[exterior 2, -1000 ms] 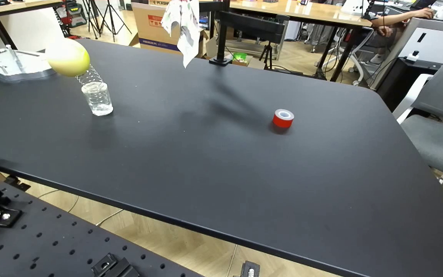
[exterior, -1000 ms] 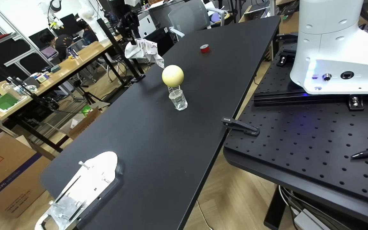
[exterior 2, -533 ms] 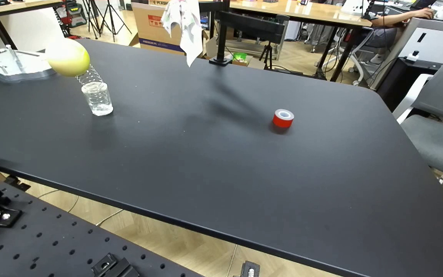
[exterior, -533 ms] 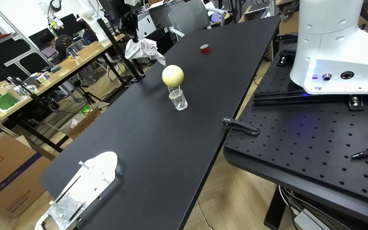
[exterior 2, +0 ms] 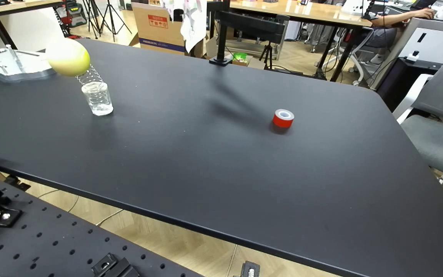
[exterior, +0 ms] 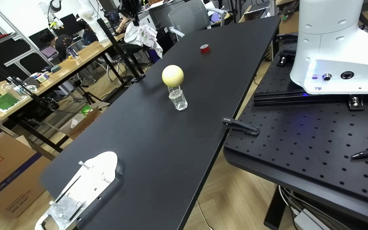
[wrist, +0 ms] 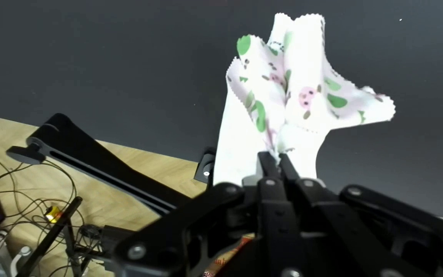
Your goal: Unhang the cloth and put it on the table
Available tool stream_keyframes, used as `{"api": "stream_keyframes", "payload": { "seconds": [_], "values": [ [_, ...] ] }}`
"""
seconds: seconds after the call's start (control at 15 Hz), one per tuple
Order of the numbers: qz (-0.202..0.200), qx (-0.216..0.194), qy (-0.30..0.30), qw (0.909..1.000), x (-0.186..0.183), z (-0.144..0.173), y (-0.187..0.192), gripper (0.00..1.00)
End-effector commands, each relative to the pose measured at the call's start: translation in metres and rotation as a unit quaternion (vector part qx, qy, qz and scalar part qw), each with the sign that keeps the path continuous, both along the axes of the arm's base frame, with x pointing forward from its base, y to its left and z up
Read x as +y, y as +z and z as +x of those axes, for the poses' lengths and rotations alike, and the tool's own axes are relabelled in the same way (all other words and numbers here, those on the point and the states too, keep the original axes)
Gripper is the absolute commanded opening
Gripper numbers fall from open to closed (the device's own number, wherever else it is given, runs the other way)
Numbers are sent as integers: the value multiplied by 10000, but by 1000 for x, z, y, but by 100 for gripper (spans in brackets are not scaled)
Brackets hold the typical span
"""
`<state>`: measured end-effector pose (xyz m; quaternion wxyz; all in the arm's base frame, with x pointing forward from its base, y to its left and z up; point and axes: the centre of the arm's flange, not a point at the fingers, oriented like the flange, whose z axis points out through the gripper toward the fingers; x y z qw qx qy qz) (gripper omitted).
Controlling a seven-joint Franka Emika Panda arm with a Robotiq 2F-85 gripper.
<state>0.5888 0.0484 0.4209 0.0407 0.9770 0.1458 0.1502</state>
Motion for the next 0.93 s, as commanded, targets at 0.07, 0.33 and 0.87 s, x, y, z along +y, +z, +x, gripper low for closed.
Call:
{"api": "stream_keyframes", "payload": {
  "seconds": [0.07, 0.33, 0.87],
  "values": [
    [47, -245, -660, 9975, -49, -50, 34, 1],
    [130, -211, -1352, 9905, -93, -62, 20, 1],
    [394, -92, -1755, 9836, -119, -59, -61, 1]
  ]
}}
